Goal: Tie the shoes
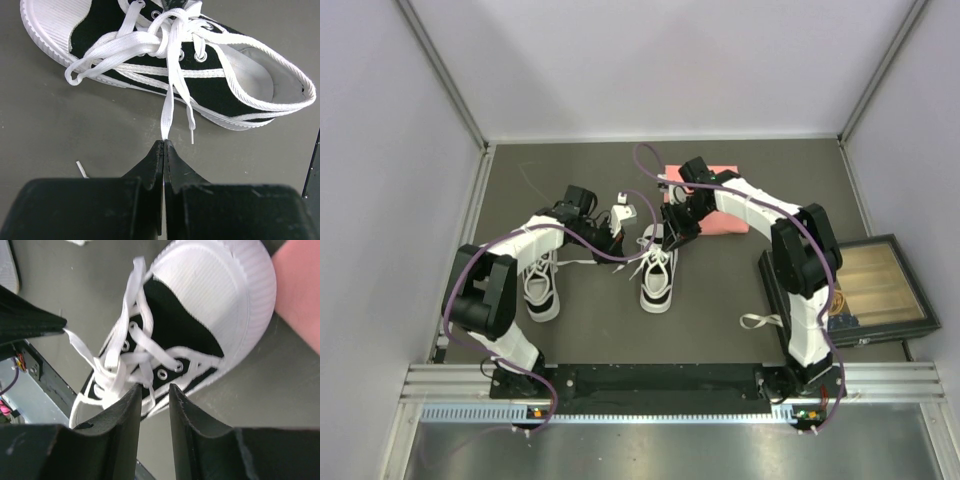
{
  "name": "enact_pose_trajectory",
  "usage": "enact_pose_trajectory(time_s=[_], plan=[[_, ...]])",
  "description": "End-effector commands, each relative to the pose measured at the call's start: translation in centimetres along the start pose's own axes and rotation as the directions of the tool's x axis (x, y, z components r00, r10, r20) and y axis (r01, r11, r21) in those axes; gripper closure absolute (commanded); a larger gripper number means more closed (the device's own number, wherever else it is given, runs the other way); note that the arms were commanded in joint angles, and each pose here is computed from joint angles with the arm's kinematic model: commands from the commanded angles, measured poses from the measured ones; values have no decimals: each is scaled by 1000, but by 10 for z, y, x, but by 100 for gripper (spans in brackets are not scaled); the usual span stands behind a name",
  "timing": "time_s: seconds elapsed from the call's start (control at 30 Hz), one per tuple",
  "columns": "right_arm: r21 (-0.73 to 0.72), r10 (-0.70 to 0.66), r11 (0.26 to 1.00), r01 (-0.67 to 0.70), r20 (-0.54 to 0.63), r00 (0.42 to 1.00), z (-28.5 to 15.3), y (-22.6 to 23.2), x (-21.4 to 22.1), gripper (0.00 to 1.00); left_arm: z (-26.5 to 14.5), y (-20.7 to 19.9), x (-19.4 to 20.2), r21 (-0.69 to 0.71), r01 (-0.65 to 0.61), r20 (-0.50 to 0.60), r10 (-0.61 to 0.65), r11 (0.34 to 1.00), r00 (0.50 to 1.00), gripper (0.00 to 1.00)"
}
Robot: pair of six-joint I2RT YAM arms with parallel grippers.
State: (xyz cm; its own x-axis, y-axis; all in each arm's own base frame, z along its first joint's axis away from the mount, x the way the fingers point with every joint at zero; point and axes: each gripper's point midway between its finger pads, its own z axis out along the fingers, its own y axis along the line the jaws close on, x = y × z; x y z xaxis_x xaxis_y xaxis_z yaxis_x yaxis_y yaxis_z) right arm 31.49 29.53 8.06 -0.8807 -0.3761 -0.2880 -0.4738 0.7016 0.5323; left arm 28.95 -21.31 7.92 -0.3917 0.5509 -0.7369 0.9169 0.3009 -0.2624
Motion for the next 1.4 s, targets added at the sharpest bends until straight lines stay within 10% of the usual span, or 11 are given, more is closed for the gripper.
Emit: enact_pose_trajectory(time_s=[0.0,0.23,0.53,1.37], plan=[[-55,-58,997,61,58,997,0,12,-24,70,-3,3,-12,8,-29,27,29,1000,999,100],[-125,-51,991,56,43,998,1,25,-17,69,-2,3,-10,9,-27,23,27,1000,999,100],[-116,-60,991,64,41,997,-11,29,-9,100,-2,3,-9,8,-23,26,22,1000,999,100],[22,-44,999,43,77,996,-39,18,0,100,-13,-22,25,17,-22,-36,23,1000,999,100]])
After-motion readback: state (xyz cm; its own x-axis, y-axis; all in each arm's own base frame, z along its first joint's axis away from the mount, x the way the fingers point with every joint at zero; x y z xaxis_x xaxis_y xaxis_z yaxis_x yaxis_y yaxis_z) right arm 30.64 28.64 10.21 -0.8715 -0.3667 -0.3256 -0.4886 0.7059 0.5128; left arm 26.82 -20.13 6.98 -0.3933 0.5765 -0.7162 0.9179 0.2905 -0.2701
